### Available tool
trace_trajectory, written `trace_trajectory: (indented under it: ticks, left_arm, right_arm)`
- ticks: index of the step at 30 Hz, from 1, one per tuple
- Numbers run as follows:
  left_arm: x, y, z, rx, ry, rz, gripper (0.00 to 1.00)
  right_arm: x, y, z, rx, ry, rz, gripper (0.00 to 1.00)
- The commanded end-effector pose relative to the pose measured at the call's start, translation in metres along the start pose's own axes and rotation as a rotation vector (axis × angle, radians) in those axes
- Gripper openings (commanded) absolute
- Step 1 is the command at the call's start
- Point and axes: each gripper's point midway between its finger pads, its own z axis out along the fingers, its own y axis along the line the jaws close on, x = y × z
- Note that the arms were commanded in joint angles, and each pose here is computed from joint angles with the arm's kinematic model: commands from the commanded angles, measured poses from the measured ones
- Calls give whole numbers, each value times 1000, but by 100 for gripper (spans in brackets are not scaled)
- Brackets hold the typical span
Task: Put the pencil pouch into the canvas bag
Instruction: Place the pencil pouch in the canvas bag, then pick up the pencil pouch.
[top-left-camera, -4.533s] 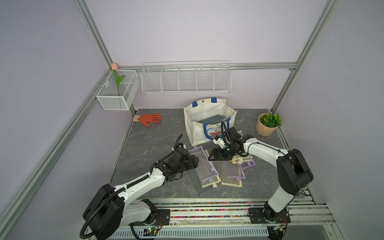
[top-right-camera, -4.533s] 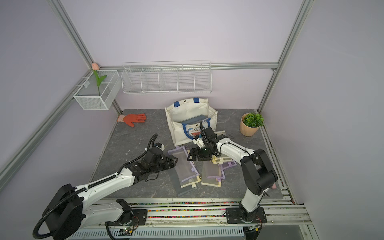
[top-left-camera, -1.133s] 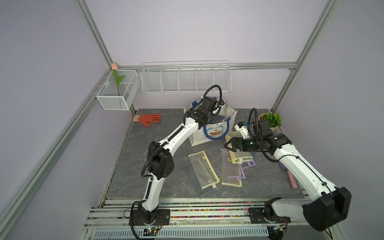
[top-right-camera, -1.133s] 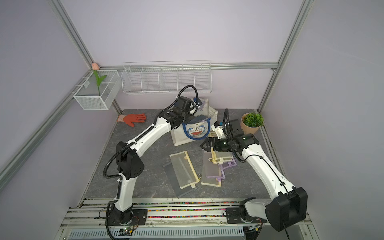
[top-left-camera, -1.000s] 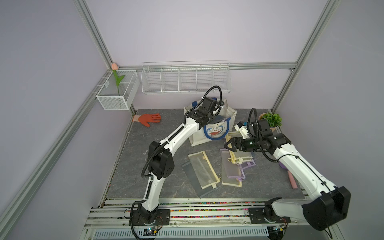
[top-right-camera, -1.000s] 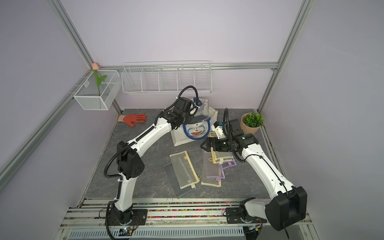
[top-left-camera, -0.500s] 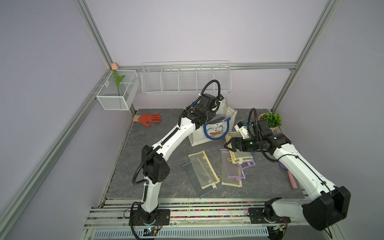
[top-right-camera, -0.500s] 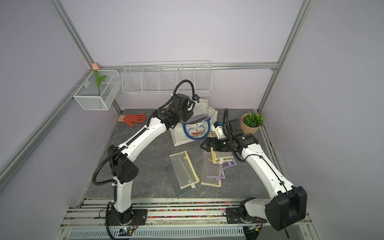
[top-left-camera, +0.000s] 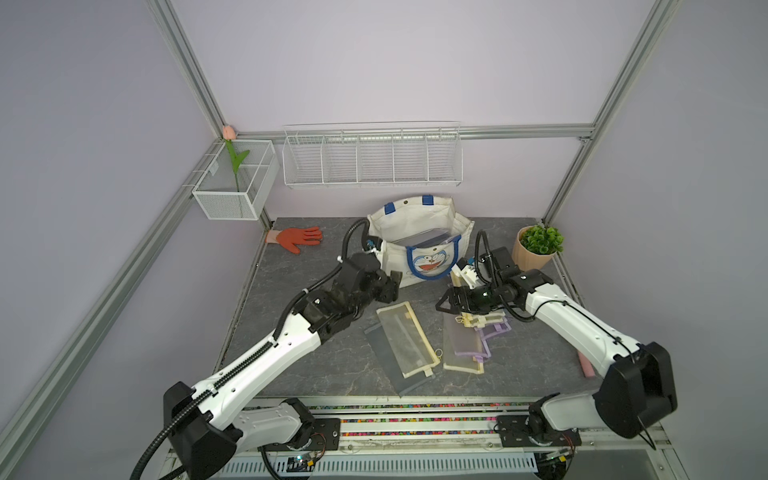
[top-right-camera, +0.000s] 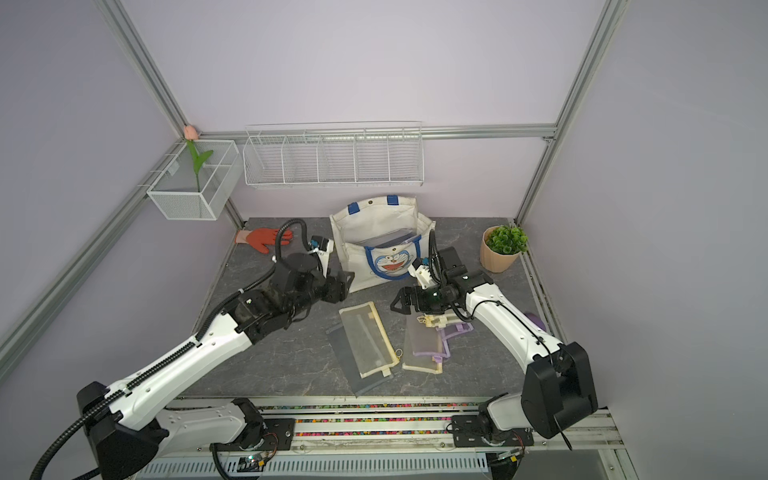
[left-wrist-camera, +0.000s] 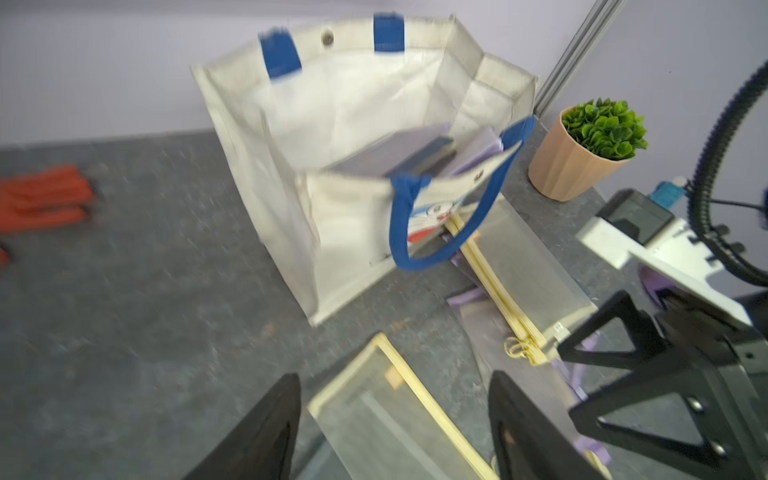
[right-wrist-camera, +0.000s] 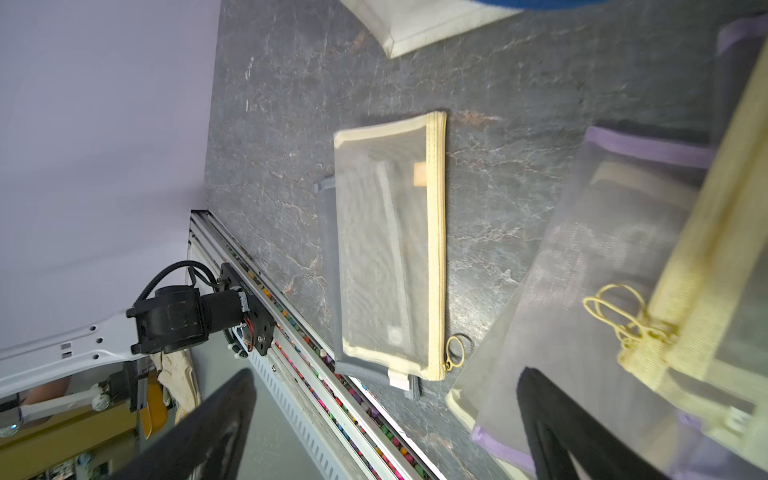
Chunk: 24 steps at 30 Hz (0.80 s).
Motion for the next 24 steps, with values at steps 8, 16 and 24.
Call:
trace_trajectory:
  ticks: [8, 16, 24]
  left_arm:
    - [106, 8, 39, 101, 156, -549, 73]
    - [148, 14, 72, 74, 233, -725, 67]
    - [180, 30, 80, 11, 257, -824, 56]
  right_arm:
    - [8, -3, 77, -45, 133, -47, 96]
    - [19, -22, 121, -43, 218, -12, 86]
    - [35, -33, 136, -32, 269, 13, 76]
